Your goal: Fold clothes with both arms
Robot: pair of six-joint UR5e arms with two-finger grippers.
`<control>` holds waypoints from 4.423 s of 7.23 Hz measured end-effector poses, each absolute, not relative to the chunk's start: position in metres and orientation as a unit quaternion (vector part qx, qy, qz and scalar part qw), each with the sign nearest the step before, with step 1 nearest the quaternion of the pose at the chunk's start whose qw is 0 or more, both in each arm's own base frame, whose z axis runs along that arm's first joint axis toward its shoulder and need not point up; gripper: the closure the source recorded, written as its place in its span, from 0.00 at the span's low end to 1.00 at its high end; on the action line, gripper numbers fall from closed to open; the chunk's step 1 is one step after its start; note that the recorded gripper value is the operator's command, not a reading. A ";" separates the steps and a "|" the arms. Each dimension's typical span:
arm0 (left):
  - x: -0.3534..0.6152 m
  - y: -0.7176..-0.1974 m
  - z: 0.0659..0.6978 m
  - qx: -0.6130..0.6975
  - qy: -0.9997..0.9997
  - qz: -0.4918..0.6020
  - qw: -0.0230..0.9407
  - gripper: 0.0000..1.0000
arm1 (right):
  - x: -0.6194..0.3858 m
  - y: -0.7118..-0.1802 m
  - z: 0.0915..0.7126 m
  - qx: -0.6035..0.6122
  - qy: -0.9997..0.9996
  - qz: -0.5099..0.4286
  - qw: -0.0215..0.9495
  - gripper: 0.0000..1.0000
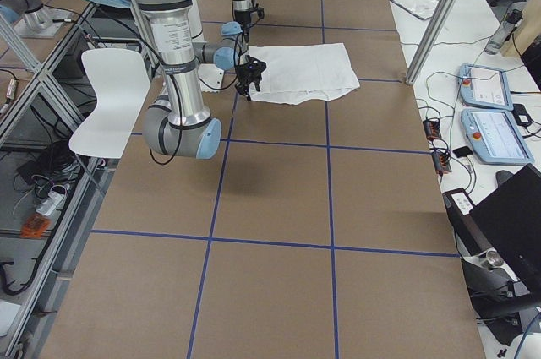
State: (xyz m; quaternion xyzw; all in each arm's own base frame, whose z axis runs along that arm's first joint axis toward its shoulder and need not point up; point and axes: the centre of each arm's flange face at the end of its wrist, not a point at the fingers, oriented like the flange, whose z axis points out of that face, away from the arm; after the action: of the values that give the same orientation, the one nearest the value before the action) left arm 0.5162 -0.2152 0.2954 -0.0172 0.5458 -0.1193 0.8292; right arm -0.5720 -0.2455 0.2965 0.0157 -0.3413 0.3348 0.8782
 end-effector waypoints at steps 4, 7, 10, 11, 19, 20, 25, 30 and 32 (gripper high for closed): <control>0.508 -0.212 0.284 -0.022 0.542 -0.116 0.832 1.00 | -0.569 -0.250 0.290 0.015 -0.347 0.339 0.874 1.00; 0.507 -0.211 0.282 -0.024 0.542 -0.115 0.832 1.00 | -0.557 -0.255 0.275 0.011 -0.363 0.343 0.866 1.00; 0.483 -0.205 0.253 -0.031 0.545 -0.085 0.833 1.00 | -0.506 -0.246 0.231 0.005 -0.369 0.343 0.864 1.00; 0.467 -0.201 0.235 -0.039 0.548 -0.075 0.832 1.00 | -0.481 -0.239 0.214 -0.004 -0.368 0.341 0.865 1.00; 0.426 -0.296 0.166 0.007 0.509 -0.053 0.859 1.00 | -0.447 -0.270 0.159 0.008 -0.362 0.322 0.875 1.00; 0.434 -0.317 0.176 0.019 0.493 -0.054 0.868 1.00 | -0.462 -0.293 0.165 0.019 -0.361 0.325 0.874 1.00; 0.475 -0.413 0.223 0.072 0.428 -0.073 0.898 1.00 | -0.526 -0.416 0.201 0.066 -0.352 0.340 0.870 1.00; 0.494 -0.456 0.250 0.097 0.404 -0.073 0.907 1.00 | -0.548 -0.481 0.212 0.089 -0.345 0.342 0.870 0.86; 0.504 -0.465 0.263 0.102 0.401 -0.074 0.907 0.00 | -0.561 -0.490 0.220 0.093 -0.344 0.334 0.872 0.00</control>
State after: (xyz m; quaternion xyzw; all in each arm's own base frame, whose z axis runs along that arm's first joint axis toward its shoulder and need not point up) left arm 0.5039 -0.4648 0.2634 0.1018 0.4013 -0.0742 0.9073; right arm -0.5608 -0.4901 0.2203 0.0933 -0.3444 0.3343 0.8723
